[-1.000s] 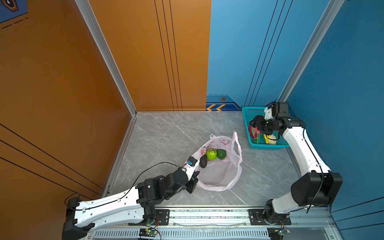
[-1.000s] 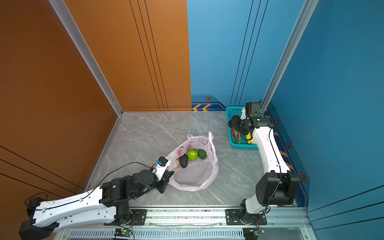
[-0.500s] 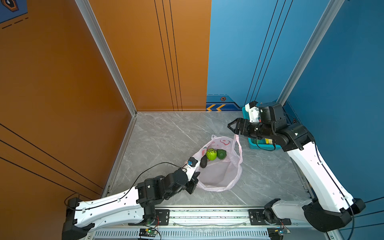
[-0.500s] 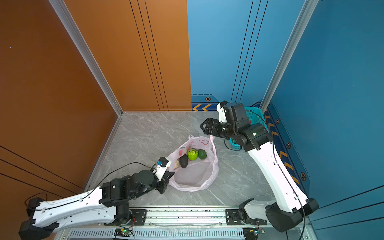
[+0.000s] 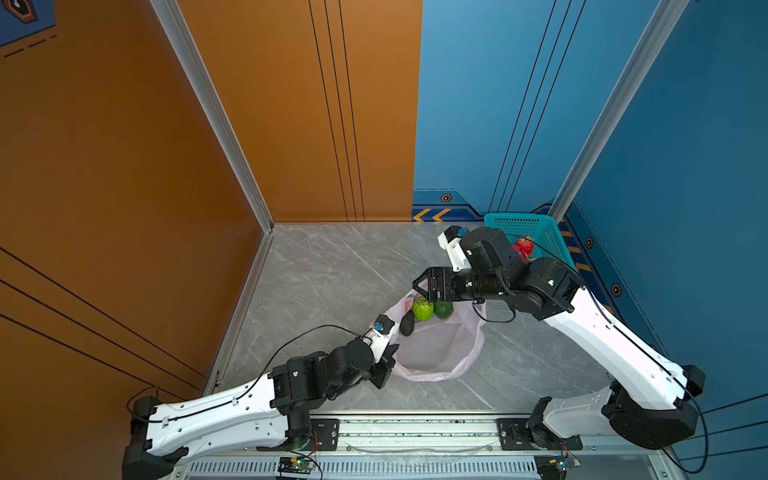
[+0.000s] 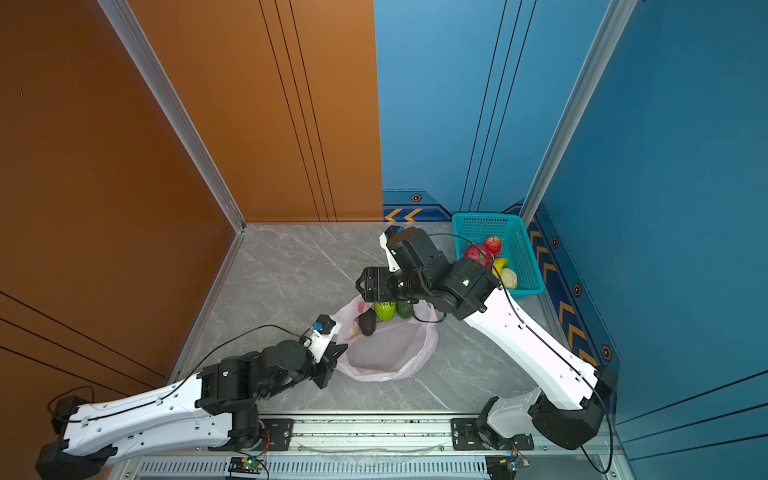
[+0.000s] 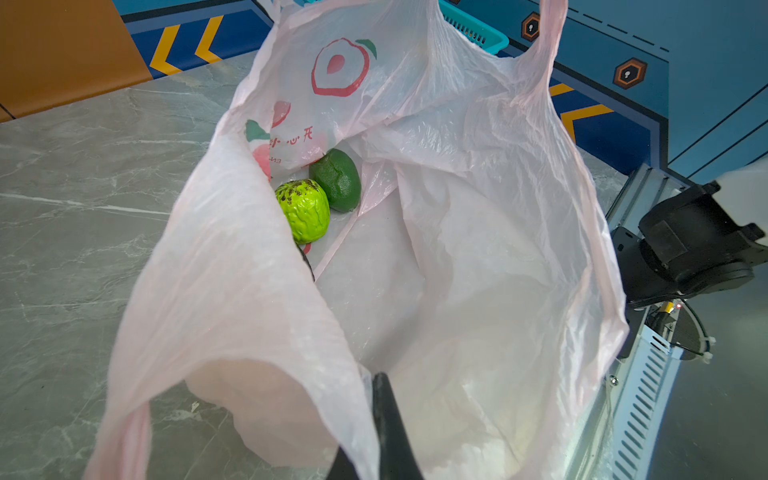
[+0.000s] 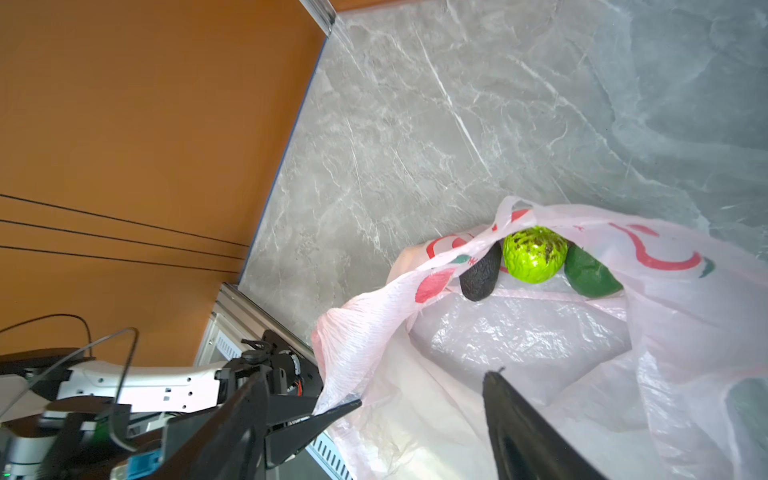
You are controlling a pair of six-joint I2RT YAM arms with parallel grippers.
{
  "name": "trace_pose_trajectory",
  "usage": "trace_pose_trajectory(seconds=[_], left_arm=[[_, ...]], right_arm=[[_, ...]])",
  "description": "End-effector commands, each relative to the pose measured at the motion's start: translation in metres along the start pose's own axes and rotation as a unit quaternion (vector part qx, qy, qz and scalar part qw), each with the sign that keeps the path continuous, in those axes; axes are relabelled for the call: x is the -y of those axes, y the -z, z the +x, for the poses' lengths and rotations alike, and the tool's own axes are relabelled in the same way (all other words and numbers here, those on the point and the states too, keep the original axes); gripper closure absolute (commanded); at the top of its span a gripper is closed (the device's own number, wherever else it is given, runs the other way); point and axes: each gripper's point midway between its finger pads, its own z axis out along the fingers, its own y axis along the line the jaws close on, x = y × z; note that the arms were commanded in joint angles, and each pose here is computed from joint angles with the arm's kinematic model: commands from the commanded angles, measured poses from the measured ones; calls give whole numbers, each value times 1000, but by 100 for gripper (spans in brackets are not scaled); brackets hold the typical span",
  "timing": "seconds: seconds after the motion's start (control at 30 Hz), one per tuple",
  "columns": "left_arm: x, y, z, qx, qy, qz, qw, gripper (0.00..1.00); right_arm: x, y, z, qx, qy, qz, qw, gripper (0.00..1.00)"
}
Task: Untie the knot of the plastic bag and take out the fruit
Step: 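Move the right gripper back from the basket over the bag opening, then reach the right gripper down into the bag onto the dark avocado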
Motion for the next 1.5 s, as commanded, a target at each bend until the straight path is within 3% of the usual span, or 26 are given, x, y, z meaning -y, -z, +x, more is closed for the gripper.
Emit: trace_pose_trajectory(seconds=[0.0, 0.23, 0.57, 0.8, 1.13, 1.47], left_arm=[[0, 2, -3, -1, -6, 1, 1000, 100], [-3, 2, -3, 0, -4, -7, 1000, 100], [-6, 2, -3, -3, 6, -17, 1000, 100], [-8, 1, -3, -7, 7, -24, 1000, 100], [-7, -2, -14, 2, 11, -26, 1000, 100], [-7, -2, -21, 17, 15, -24, 999, 100]], right_arm=[[9, -26, 11, -6, -3, 27, 1000, 18], [37, -80, 59, -59, 13, 65, 996, 19], [72, -127, 106, -95, 17, 104, 990, 20], [94, -154, 123, -74, -24, 114, 990, 22], [103, -190, 117, -12, -104, 112, 988, 24], [109, -203, 153, -31, -173, 132, 976, 28]])
